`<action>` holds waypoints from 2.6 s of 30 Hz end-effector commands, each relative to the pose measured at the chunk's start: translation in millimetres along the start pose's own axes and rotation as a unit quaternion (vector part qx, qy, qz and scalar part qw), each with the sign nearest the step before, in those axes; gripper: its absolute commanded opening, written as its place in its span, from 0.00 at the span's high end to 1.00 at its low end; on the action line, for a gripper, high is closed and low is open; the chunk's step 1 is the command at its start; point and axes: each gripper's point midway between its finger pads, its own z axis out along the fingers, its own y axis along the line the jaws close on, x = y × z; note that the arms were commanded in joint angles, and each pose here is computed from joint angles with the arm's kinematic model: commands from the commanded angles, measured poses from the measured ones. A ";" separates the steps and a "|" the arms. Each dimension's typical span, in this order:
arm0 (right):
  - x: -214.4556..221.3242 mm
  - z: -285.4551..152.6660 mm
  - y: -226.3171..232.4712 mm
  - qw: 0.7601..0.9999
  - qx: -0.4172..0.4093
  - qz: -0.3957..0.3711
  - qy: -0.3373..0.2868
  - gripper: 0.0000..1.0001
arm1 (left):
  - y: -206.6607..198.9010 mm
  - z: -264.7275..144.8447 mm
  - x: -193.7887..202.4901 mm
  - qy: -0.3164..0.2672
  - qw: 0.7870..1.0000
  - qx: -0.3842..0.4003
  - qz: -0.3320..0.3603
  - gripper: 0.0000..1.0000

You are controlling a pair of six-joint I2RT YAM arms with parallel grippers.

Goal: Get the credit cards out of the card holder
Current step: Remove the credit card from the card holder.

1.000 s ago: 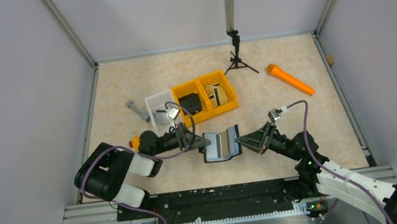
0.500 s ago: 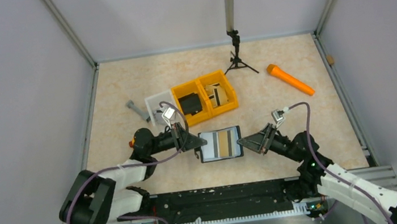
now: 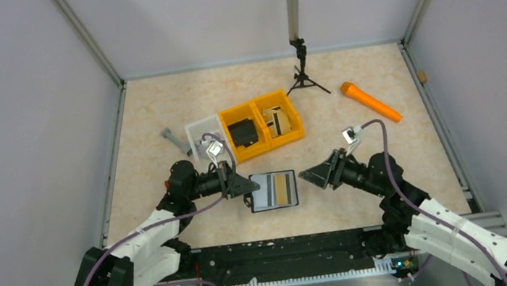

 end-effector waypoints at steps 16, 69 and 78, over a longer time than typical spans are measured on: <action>33.2 45.1 58.4 0.981 -0.157 -0.018 0.109 0.58 | -44.0 -0.5 -22.8 -0.046 0.993 0.109 0.008 1.00; 31.5 46.8 100.6 0.955 -0.267 0.075 0.107 0.77 | -53.8 -3.8 -19.2 -0.057 0.989 0.134 -0.006 0.96; 28.0 36.8 92.5 0.957 -0.261 0.084 0.095 0.81 | -56.4 -4.6 -19.8 -0.057 0.989 0.138 -0.004 0.98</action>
